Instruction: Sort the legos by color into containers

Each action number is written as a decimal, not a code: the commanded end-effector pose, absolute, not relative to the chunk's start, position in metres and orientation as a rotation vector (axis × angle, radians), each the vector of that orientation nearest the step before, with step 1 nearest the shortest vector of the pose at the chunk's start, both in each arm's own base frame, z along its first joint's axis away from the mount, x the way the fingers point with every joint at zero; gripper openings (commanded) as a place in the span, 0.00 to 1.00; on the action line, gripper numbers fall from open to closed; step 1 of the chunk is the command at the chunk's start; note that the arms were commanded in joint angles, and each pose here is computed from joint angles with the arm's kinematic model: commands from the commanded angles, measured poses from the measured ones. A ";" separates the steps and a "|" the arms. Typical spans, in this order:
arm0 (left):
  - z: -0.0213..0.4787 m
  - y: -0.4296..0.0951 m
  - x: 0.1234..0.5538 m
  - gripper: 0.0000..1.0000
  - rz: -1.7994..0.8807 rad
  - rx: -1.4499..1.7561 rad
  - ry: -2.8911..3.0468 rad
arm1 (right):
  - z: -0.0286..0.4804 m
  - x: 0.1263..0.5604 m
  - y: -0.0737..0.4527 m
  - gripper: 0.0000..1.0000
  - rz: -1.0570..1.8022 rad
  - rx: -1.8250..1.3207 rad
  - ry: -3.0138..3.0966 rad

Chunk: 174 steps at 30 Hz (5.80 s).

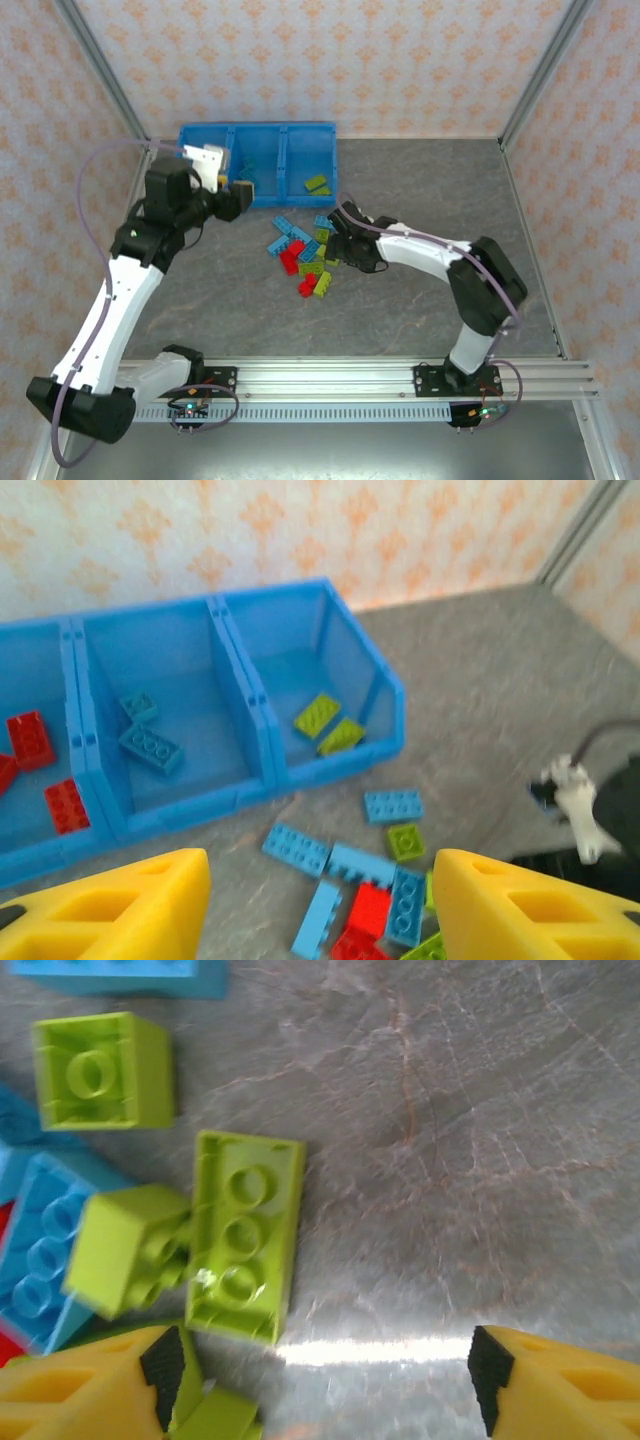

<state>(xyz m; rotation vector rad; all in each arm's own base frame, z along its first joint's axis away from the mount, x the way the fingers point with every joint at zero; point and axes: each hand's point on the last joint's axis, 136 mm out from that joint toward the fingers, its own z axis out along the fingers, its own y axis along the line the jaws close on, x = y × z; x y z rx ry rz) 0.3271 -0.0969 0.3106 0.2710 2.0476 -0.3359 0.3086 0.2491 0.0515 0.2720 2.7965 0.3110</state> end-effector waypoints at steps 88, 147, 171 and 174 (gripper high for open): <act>0.075 -0.126 0.352 0.79 -0.082 0.421 2.835 | 0.201 0.291 0.261 0.87 0.586 -0.426 2.552; 0.197 -0.081 0.576 0.44 -0.073 -0.135 2.430 | 0.213 0.289 0.233 0.88 0.520 -0.202 2.531; 0.294 -0.106 0.284 0.45 -0.062 0.624 1.872 | 0.070 0.319 0.318 0.78 0.444 -0.002 2.851; 0.282 -0.104 0.281 0.45 -0.024 0.683 1.886 | 0.061 0.330 0.320 0.75 0.397 0.022 2.848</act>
